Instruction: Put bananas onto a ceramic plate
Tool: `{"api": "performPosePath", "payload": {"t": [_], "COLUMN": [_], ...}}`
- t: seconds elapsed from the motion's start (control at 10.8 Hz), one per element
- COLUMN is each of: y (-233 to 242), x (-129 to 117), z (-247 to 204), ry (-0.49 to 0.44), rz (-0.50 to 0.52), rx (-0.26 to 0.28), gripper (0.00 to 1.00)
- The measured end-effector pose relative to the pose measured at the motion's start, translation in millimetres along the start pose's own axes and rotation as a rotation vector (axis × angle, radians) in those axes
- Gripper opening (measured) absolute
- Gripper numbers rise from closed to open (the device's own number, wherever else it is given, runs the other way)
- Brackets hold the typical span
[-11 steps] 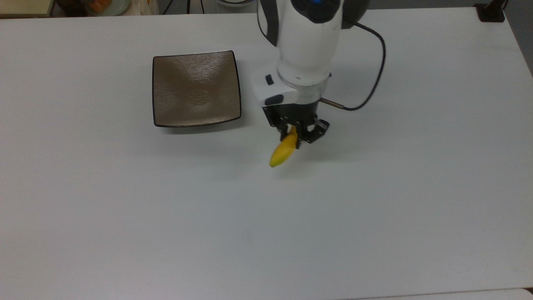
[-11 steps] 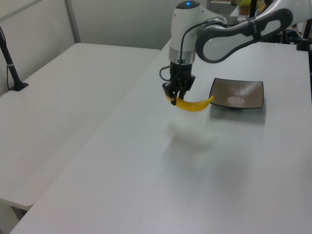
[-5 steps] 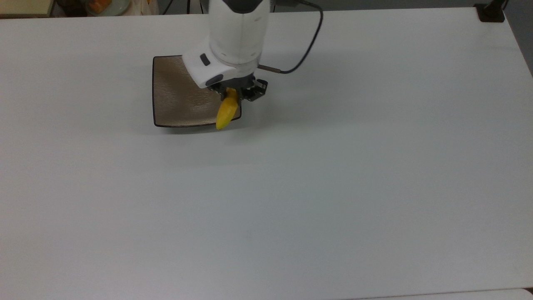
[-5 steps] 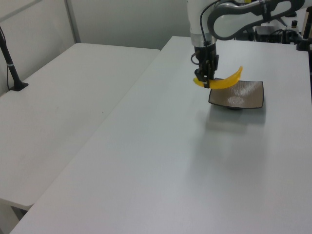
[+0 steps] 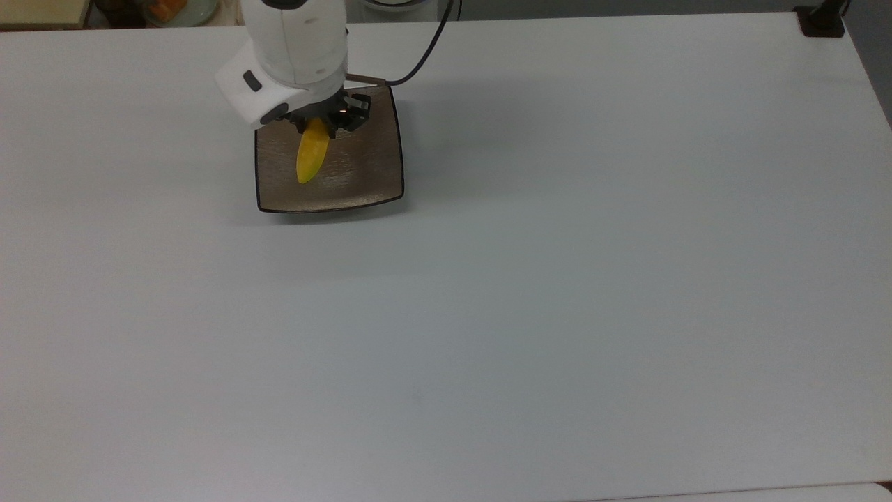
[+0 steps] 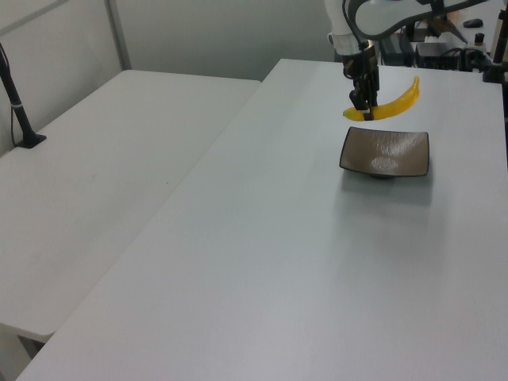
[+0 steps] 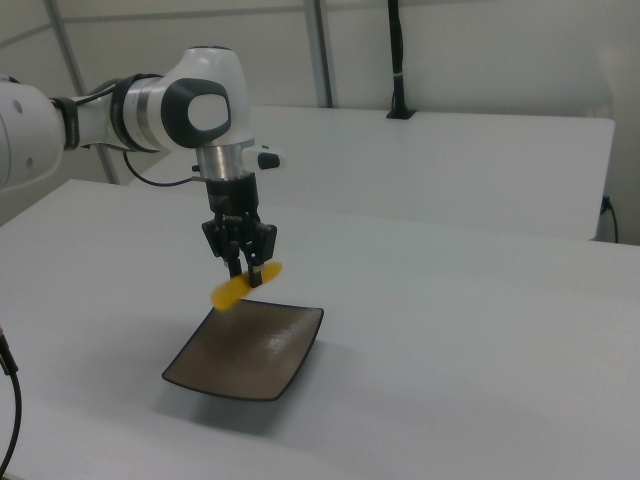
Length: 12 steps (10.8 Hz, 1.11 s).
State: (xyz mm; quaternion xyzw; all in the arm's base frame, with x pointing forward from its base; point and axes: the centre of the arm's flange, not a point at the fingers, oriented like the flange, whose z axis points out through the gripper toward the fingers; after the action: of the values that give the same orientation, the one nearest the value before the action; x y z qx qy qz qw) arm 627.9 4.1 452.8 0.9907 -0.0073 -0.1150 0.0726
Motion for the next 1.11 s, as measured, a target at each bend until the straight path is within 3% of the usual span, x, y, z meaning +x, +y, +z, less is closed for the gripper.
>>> {"api": "performPosePath", "payload": {"t": [0.37,0.74,0.92,1.11], "y": [-4,-18,-42,-67], "x": [-8,-10,-11,-18], "z": [10,3,-25,-61], "ry": [-0.074,-0.063,0.035,0.161], "rz": [-0.026,-0.049,-0.054,-0.013], "rx": [-0.026,-0.01,0.074,0.109], "gripper": [0.97,1.0,1.0,1.0]}}
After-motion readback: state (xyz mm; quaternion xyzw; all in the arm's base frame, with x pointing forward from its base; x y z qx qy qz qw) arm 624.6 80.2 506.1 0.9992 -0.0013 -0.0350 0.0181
